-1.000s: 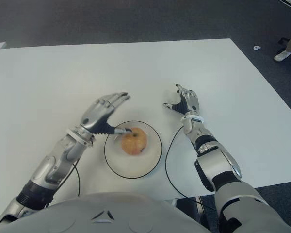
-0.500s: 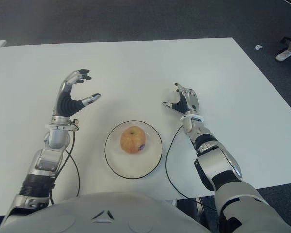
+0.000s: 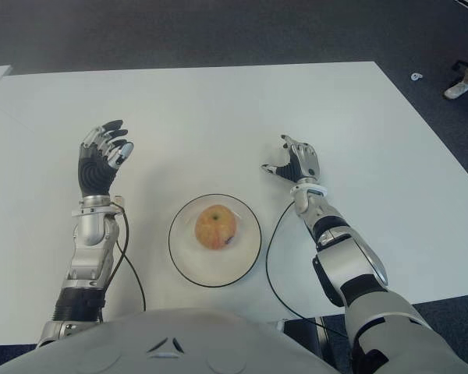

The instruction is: Put the apples into the plate.

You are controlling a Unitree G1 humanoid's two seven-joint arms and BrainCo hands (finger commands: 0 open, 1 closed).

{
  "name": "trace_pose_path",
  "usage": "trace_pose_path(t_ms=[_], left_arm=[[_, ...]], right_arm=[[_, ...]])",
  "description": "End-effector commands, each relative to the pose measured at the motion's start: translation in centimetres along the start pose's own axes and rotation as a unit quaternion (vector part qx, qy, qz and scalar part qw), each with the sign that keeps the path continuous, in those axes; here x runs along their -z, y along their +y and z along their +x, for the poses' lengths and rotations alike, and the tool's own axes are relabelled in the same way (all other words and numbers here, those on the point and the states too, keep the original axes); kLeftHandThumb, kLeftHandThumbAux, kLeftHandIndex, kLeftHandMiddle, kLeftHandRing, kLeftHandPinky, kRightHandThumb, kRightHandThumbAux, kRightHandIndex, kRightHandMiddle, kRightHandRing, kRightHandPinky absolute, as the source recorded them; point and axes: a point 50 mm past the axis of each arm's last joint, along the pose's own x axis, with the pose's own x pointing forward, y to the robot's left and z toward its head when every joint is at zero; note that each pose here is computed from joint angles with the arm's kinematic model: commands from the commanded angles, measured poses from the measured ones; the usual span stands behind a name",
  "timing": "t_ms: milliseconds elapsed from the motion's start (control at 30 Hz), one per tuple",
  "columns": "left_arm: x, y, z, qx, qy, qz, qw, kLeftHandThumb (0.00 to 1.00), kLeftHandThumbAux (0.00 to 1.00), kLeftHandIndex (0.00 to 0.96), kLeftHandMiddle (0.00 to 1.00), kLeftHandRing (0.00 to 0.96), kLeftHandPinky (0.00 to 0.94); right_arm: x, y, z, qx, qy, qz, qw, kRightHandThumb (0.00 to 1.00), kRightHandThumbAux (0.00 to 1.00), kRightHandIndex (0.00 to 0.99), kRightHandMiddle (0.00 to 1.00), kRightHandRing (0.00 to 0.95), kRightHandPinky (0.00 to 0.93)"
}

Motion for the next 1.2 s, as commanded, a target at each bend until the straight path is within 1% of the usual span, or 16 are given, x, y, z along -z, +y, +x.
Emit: trace_pose_path(t_ms=[33,133,200,233,300,367,467,533,600,700,800,967,1067,1200], left_arm=[[1.0,1.3,-1.4,-0.03,0.037,-0.001,0.999,0.352,0.63,0.33,0.31,0.309,0.341],[1.7,2.0,-2.1,-0.057,0.057,-0.004,0.997,0.352,0.64,0.326,0.31,0.312,0.346],[1.9,2.1,-2.2,-0.064,0.063,-0.007,0.996,0.348,0.64,0.311,0.309,0.316,0.351],[2.4,2.1,-2.3,-0.071,0.073,-0.011,0.995,0.347,0.64,0.309,0.309,0.317,0.352],[3.0,2.0,-2.6,-0.08,0.086,-0.017,0.993,0.355,0.641,0.286,0.307,0.323,0.359],[3.2,2.0,-2.6,-0.082,0.088,-0.019,0.993,0.357,0.641,0.278,0.306,0.325,0.362],[4.0,1.3,-3.4,-0.097,0.117,-0.035,0.988,0.362,0.644,0.265,0.308,0.334,0.367],[4.9,0.4,-4.6,-0.104,0.143,-0.048,0.983,0.366,0.649,0.259,0.313,0.342,0.369],[5.5,-0.3,-5.6,-0.107,0.171,-0.059,0.978,0.373,0.657,0.264,0.317,0.347,0.371],[5.6,-0.5,-6.2,-0.109,0.193,-0.067,0.973,0.387,0.668,0.275,0.322,0.354,0.376],[5.8,-0.4,-6.5,-0.109,0.218,-0.066,0.968,0.399,0.676,0.278,0.326,0.359,0.38],[5.9,-0.2,-6.9,-0.111,0.234,-0.061,0.964,0.418,0.692,0.27,0.33,0.365,0.389],[6.0,-0.1,-7.0,-0.112,0.242,-0.059,0.962,0.427,0.696,0.266,0.333,0.369,0.392],[6.0,0.0,-7.2,-0.111,0.246,-0.056,0.961,0.439,0.699,0.257,0.338,0.375,0.396]], right_arm=[[0.0,6.2,-5.4,-0.12,0.034,0.03,0.992,0.333,0.568,0.124,0.311,0.26,0.122],[0.0,6.2,-5.5,-0.121,0.038,0.038,0.991,0.325,0.566,0.128,0.306,0.256,0.129],[0.0,6.2,-5.5,-0.121,0.04,0.041,0.991,0.322,0.568,0.131,0.3,0.252,0.142],[0.1,6.3,-5.6,-0.12,0.042,0.048,0.991,0.321,0.568,0.131,0.299,0.251,0.143],[0.1,6.3,-5.8,-0.118,0.044,0.057,0.99,0.32,0.574,0.135,0.288,0.252,0.183],[0.1,6.4,-5.8,-0.118,0.045,0.059,0.99,0.32,0.576,0.137,0.284,0.252,0.197],[-0.3,6.4,-6.2,-0.1,0.032,0.092,0.99,0.31,0.577,0.142,0.271,0.248,0.218],[-0.8,6.1,-6.7,-0.075,0.013,0.139,0.987,0.299,0.576,0.147,0.258,0.244,0.225],[-0.8,5.8,-7.1,-0.059,0.012,0.194,0.979,0.285,0.574,0.153,0.25,0.24,0.226],[-0.5,5.5,-7.6,-0.05,0.015,0.234,0.971,0.27,0.571,0.163,0.242,0.236,0.226],[-0.4,5.3,-8.1,-0.045,0.015,0.281,0.958,0.261,0.571,0.17,0.235,0.23,0.223],[-0.5,5.0,-8.2,-0.041,0.012,0.333,0.942,0.264,0.589,0.171,0.231,0.22,0.194],[-0.6,4.9,-8.2,-0.045,0.014,0.373,0.926,0.275,0.6,0.169,0.23,0.215,0.183],[-0.6,4.9,-8.3,-0.053,0.018,0.411,0.91,0.312,0.623,0.165,0.23,0.212,0.191]])
